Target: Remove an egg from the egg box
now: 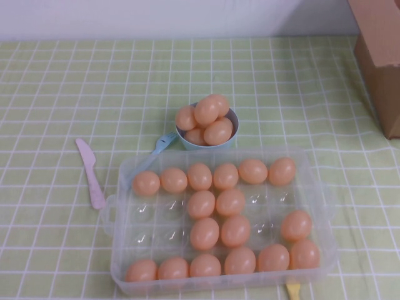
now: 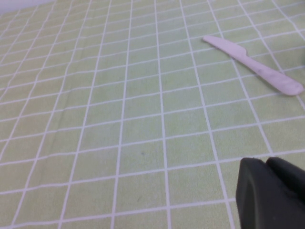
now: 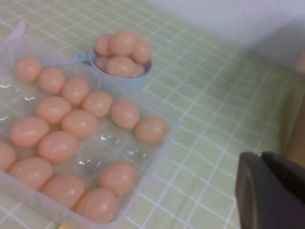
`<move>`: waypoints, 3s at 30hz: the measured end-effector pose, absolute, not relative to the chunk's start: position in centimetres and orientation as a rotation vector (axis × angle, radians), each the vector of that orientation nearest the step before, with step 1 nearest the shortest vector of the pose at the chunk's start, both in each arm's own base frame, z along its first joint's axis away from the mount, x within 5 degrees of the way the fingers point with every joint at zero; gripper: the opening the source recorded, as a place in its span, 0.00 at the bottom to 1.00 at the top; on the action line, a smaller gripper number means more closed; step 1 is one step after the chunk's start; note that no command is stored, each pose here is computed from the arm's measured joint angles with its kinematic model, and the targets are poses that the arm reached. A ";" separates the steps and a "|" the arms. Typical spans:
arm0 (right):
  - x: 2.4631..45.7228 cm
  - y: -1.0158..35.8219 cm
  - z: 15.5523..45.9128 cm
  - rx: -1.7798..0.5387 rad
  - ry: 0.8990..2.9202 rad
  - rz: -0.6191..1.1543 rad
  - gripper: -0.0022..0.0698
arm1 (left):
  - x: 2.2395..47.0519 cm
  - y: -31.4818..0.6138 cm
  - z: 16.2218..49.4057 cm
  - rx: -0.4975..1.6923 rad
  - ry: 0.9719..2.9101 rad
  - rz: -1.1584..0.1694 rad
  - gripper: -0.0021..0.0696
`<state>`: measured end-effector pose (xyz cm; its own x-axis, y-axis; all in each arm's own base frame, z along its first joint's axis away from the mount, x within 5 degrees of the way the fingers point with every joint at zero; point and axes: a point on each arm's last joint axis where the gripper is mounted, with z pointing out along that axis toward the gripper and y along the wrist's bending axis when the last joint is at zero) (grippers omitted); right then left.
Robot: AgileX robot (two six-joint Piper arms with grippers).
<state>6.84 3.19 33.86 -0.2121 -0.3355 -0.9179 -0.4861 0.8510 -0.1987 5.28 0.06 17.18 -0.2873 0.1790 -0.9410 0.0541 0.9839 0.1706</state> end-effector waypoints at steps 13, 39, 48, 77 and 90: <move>5.7 0.3 27.3 -0.137 1.677 -0.016 0.01 | 5.3 0.1 17.2 0.169 1.862 0.123 0.02; 5.5 0.1 17.9 0.028 1.785 0.035 0.01 | 5.3 0.1 17.2 0.169 1.862 0.123 0.02; 5.3 0.1 17.2 0.029 1.865 0.039 0.01 | 5.3 0.1 17.2 0.169 1.862 0.123 0.02; 5.3 0.2 17.2 0.041 1.866 0.058 0.01 | 5.3 0.1 17.2 0.169 1.862 0.123 0.02; 5.3 0.1 17.2 0.063 1.866 0.042 0.01 | 5.3 0.1 17.2 0.169 1.862 0.123 0.02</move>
<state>5.30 0.06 17.21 -0.2909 0.0653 -0.9545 0.0223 0.9979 0.0614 5.28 0.06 17.18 -0.2873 0.1790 -0.9410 0.0541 0.9839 0.1706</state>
